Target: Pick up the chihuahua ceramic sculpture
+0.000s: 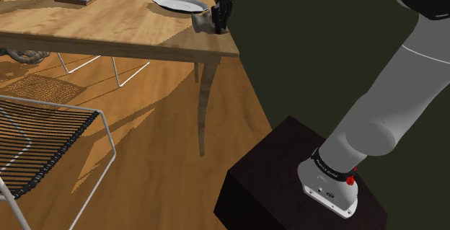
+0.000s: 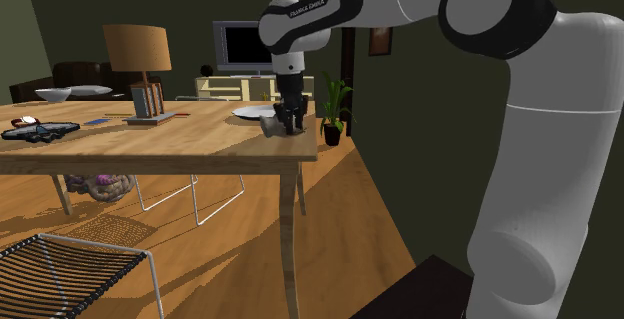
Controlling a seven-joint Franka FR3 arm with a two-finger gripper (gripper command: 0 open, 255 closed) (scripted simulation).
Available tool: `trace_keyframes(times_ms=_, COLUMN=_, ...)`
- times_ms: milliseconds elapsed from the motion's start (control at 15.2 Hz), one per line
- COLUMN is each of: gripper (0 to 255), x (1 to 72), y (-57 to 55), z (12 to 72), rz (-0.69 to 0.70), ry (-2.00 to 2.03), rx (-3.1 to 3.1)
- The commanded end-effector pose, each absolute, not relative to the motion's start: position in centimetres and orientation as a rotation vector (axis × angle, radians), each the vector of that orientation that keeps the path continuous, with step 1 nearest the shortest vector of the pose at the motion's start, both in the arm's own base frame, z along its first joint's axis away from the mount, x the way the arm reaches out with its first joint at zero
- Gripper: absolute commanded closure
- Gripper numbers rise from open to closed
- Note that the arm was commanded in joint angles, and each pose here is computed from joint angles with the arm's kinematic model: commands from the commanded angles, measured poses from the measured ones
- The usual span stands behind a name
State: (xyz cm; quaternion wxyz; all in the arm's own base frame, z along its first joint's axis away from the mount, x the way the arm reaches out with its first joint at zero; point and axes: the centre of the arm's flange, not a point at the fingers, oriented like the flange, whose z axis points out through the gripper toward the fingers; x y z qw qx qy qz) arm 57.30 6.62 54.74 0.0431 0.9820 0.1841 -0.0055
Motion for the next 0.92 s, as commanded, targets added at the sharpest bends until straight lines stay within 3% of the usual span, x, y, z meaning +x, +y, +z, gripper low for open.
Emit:
trace_keyframes(times_ms=0, gripper=255, x=57.3, y=6.6, z=55.8, rz=-0.017, ry=0.563, rx=3.003)
trace_keyframes(times_ms=858, gripper=255, x=57.3, y=6.6, z=61.7, rz=-0.017, ry=0.563, rx=3.003)
